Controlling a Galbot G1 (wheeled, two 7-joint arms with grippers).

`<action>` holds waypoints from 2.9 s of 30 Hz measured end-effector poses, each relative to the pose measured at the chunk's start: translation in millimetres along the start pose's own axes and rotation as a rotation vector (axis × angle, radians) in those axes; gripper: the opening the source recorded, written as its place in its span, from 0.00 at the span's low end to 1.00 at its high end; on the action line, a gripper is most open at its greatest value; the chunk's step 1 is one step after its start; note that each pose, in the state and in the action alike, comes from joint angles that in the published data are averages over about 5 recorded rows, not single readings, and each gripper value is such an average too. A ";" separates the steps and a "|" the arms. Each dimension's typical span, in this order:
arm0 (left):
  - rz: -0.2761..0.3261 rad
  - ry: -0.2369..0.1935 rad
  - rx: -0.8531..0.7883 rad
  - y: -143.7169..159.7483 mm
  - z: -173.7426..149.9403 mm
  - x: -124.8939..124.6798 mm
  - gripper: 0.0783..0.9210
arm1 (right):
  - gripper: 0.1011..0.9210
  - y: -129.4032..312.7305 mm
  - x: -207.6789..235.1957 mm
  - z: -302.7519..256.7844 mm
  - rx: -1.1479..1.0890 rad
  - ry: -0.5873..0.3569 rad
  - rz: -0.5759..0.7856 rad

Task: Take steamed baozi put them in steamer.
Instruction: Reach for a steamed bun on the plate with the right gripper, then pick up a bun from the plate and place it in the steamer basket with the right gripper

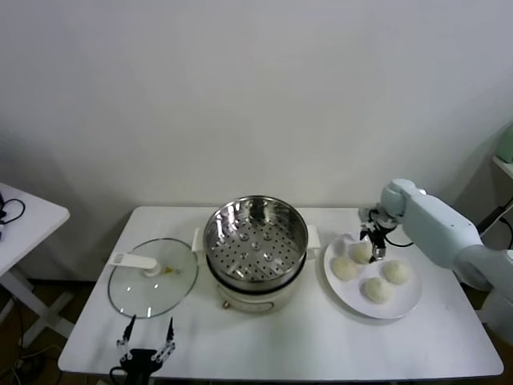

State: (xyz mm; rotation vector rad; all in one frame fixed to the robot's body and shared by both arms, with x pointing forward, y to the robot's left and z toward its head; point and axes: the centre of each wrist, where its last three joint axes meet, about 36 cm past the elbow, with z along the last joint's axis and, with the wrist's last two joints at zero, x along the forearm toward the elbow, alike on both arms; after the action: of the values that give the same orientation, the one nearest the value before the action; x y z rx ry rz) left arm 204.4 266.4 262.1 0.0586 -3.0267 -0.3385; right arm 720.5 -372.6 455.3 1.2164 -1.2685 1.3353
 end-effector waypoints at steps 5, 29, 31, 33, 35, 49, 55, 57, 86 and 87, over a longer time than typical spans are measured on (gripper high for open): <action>0.002 0.000 -0.008 0.4 1.6 0.1 0.88 | 0.75 -1.6 -1.8 -1.0 -0.008 -0.004 0.001; -0.007 0.002 -0.046 7.0 6.1 8.3 0.88 | 0.62 -42.3 176.8 -37.5 0.254 -0.074 0.172; -0.005 0.001 -0.048 6.7 5.5 8.5 0.88 | 0.62 -43.2 202.6 -55.1 0.319 -0.086 0.196; -0.004 -0.001 -0.050 6.6 5.0 8.4 0.88 | 0.62 -41.5 225.1 -74.6 0.390 -0.099 0.214; -0.003 -0.001 -0.053 6.6 4.4 8.6 0.88 | 0.62 -37.2 244.3 -96.9 0.472 -0.111 0.228; -0.005 -0.016 -0.071 6.8 -1.5 12.3 0.88 | 0.62 -5.9 266.4 -245.4 1.115 -0.065 0.266; -0.008 -0.023 -0.076 6.8 -3.0 14.3 0.88 | 0.62 -13.7 236.0 -280.1 1.277 -0.042 0.253; -0.009 -0.024 -0.078 7.3 -2.8 14.8 0.88 | 0.62 -15.1 223.9 -290.1 1.314 -0.042 0.244; -0.015 -0.026 -0.087 8.0 6.0 11.8 0.88 | 0.68 -34.0 133.4 -335.8 1.474 -0.061 0.193; -0.015 -0.026 -0.087 8.0 6.2 11.8 0.88 | 0.69 -34.8 133.0 -335.6 1.475 -0.062 0.193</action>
State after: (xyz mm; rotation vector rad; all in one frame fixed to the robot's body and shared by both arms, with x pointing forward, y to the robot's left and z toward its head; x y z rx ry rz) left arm 191.8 275.0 258.9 0.0706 -3.0338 -0.4750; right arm 717.1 -37.9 594.9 2.0743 -0.2314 2.5087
